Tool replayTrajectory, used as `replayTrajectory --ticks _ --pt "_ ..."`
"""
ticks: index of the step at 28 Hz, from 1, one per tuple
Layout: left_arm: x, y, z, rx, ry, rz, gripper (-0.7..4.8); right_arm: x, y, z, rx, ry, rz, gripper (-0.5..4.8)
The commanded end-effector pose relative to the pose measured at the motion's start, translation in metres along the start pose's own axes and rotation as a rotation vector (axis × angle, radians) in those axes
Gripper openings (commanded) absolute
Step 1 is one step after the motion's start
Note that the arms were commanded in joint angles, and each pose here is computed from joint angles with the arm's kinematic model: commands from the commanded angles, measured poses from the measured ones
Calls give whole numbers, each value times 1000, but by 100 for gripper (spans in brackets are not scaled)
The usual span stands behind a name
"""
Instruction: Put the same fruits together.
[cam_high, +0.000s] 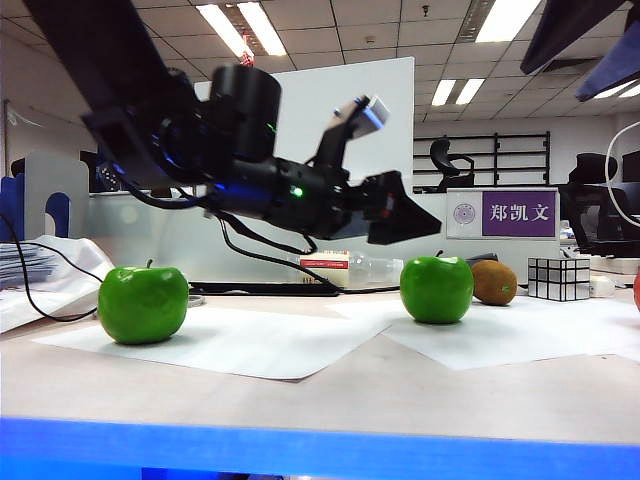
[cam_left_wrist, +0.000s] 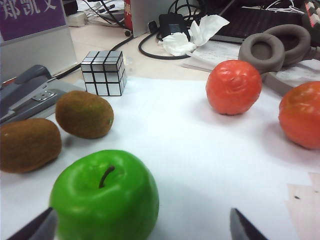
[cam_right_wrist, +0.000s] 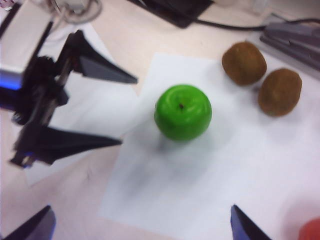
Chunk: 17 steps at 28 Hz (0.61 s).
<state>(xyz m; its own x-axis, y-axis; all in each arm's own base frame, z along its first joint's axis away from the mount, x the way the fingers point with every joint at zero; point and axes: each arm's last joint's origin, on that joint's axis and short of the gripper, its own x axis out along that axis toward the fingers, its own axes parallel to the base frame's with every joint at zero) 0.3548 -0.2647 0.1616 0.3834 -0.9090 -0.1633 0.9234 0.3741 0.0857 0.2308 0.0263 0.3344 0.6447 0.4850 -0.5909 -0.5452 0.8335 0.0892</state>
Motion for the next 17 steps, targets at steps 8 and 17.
replayTrajectory --ticks 8,17 --pt "22 9 -15 45 9 39 479 -18 13 -7 -8 41 0 479" --pt "30 12 -28 36 25 39 479 -21 28 -4 -33 27 28 479"
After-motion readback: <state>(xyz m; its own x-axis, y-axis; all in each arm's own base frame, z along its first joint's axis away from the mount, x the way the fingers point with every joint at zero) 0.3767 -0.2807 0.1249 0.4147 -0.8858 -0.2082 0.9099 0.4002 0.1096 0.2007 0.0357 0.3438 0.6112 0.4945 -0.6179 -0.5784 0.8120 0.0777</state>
